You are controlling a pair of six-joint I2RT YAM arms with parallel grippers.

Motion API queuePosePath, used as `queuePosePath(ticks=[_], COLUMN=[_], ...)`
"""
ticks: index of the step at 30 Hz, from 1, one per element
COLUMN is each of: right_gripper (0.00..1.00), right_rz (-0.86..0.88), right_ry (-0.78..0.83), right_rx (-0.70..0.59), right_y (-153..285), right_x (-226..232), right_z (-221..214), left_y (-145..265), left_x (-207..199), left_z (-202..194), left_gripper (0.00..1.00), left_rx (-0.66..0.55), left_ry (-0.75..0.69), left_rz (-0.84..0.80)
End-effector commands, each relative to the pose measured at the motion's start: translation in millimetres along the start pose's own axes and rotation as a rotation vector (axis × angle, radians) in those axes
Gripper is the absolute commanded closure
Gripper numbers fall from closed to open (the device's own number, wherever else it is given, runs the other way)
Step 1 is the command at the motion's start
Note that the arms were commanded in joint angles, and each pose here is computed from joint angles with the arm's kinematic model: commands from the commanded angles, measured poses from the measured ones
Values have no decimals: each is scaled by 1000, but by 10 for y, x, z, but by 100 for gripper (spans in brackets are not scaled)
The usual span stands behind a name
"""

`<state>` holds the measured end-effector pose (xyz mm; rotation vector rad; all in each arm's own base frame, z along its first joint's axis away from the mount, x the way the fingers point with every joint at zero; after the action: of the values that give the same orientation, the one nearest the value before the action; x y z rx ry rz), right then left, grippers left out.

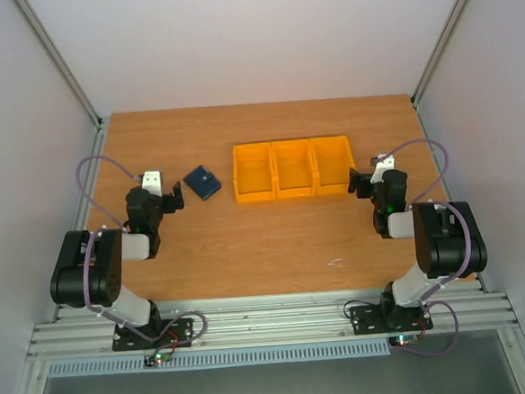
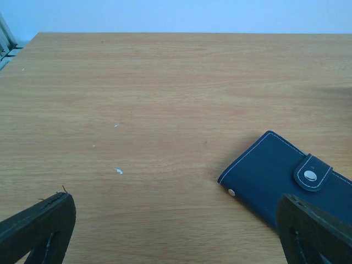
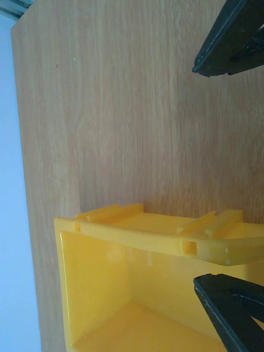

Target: Take the credit cards out of the card holder

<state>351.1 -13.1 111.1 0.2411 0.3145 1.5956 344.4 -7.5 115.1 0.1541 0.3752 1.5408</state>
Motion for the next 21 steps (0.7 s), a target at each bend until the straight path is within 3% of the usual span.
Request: queuePosePath(ticks=[1, 8, 13, 16, 18, 21], right_gripper=[1, 1, 2, 2, 2, 2], right_rz=[3, 3, -19, -135, -193, -103], right_ry=[15, 14, 4, -40, -70, -80], right_rx=[-15, -14, -26, -14, -78, -176], right_y=[6, 6, 32, 169, 366, 548], right_x=[11, 9, -15, -153, -228, -164], right_z=[32, 30, 69, 283, 538, 965], left_y=[-3, 4, 98, 213, 277, 358], left_x=[-21, -32, -178, -148, -170, -263], left_z=[146, 143, 209, 312, 496, 770], left_gripper=[1, 1, 1, 1, 1, 1], left_rx=[-71, -67, -96, -119, -110, 20], left_ry=[-17, -18, -74, -56, -50, 20], left_rz=[-10, -19, -142, -103, -97, -131])
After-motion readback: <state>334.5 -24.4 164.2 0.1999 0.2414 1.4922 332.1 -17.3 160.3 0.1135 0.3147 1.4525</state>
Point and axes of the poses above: each gripper's point midway between its finger pads, its own y axis back along the fingers, its own x axis along the line the jaws close on, z = x × y, the point moved 6 cm from there along y, back along the fingers, and after that the axes turned 7 degrees about y, right-handed, at the moved point
